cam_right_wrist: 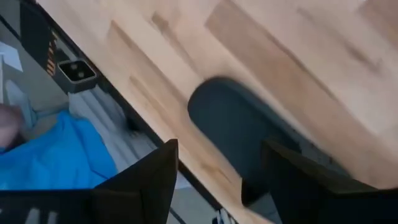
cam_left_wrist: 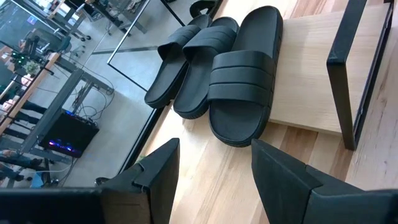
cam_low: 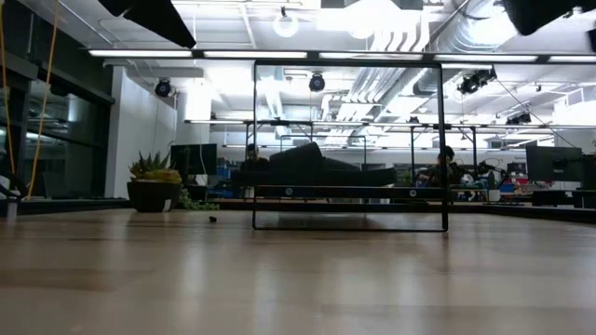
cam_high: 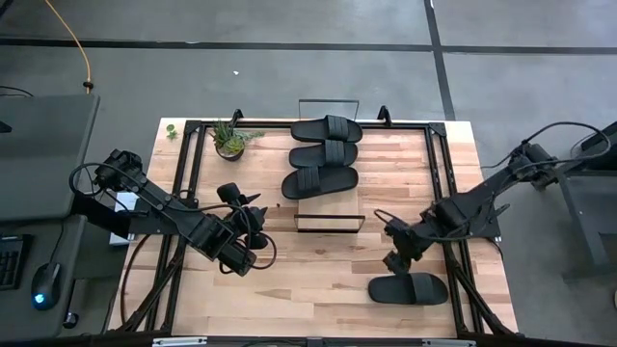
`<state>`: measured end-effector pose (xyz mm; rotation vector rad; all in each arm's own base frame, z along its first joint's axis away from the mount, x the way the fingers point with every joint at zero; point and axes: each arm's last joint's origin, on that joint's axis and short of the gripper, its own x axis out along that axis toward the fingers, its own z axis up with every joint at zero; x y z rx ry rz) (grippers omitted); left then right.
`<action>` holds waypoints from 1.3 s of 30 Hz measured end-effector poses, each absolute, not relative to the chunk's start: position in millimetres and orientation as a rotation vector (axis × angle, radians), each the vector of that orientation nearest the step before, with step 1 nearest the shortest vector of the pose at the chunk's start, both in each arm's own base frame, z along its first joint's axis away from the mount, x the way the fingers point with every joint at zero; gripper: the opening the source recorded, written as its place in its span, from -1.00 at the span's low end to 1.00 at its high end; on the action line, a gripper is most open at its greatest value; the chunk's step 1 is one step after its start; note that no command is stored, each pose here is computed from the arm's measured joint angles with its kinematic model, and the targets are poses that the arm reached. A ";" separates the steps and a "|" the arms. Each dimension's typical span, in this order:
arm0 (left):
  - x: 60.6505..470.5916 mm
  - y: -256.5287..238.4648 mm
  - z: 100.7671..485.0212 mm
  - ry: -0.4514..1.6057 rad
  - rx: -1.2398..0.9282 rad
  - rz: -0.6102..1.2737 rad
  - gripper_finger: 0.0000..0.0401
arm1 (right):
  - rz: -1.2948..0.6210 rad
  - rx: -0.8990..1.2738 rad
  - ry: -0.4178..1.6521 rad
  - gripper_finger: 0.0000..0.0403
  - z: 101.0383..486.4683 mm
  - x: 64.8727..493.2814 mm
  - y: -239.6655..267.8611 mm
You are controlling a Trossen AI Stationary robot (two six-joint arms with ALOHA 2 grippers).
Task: Pick and place slides into the shelf
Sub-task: Put the black slide on the shelf
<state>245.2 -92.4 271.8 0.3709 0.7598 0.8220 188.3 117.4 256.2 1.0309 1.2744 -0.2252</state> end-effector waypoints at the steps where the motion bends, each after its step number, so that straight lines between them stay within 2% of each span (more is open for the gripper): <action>1: 245.2 -92.4 271.8 0.760 0.371 0.822 -0.08 | -0.229 1.035 1.283 0.07 255.5 186.8 121.1; 9: 245.4 -92.4 271.8 0.759 0.370 0.822 -0.08 | -0.217 1.062 1.350 0.07 241.2 190.9 152.3; 15: 245.7 -92.6 271.8 0.756 0.365 0.822 -0.08 | -0.260 0.982 1.419 0.07 244.2 209.9 173.4; 18: 245.9 -92.7 271.8 0.754 0.362 0.822 -0.08 | -0.325 0.871 1.485 0.07 252.0 221.6 182.5; 28: 245.9 -92.7 271.6 0.759 0.357 0.819 -0.08 | -0.760 0.491 1.735 0.07 255.9 240.3 209.6; 39: 246.4 -93.0 271.6 0.755 0.353 0.818 -0.08 | -0.795 0.433 1.952 0.07 208.2 251.3 244.3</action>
